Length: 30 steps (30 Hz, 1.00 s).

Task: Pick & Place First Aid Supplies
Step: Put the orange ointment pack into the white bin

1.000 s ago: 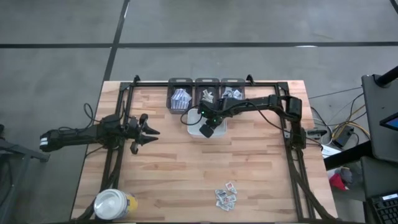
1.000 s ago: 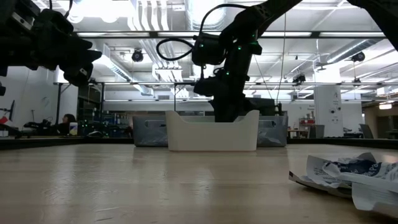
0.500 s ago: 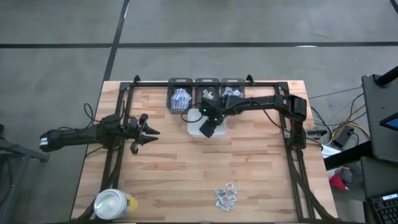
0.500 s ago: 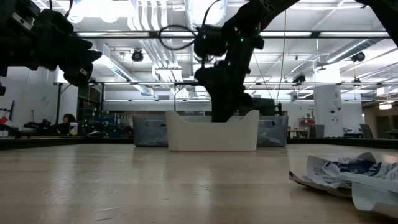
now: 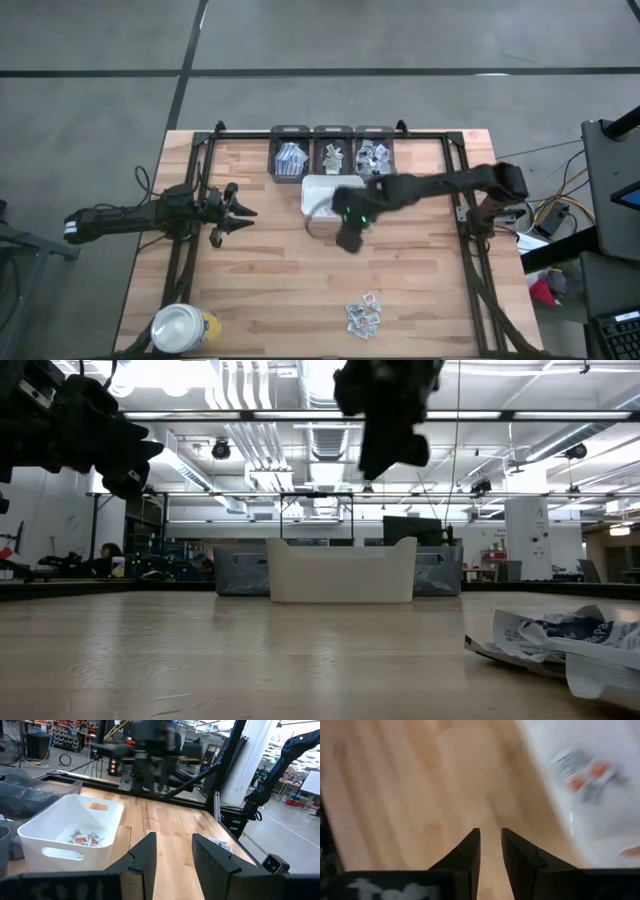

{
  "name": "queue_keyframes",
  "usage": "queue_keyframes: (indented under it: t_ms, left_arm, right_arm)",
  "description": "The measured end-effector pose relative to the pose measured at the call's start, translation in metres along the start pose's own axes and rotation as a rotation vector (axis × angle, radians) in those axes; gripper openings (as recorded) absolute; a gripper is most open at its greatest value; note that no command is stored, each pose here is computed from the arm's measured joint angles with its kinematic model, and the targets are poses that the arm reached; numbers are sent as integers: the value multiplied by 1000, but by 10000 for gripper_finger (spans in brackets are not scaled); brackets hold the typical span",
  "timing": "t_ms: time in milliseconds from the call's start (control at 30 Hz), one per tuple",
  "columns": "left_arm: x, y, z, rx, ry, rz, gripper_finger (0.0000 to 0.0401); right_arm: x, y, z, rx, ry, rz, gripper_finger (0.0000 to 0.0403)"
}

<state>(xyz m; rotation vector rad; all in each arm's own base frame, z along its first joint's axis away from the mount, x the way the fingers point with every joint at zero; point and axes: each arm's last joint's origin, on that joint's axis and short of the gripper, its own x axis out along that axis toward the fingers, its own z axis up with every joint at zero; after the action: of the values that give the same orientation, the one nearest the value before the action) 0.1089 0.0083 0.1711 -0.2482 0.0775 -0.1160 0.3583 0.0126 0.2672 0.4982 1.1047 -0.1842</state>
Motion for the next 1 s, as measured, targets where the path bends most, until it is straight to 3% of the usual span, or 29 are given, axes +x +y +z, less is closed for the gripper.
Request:
queue_keyframes:
  t_ms: [433,667,1000]
  left_arm:
    - [0,0,0,6,0,0,120]
    - [0,0,0,6,0,0,119]
    - [0,0,0,8,1,-4,120]
  right_arm:
    - [0,93,-96,-355,222,42,72]
    - [0,111,-125,-342,257,40,95]
    - [17,111,-139,-343,245,65,134]
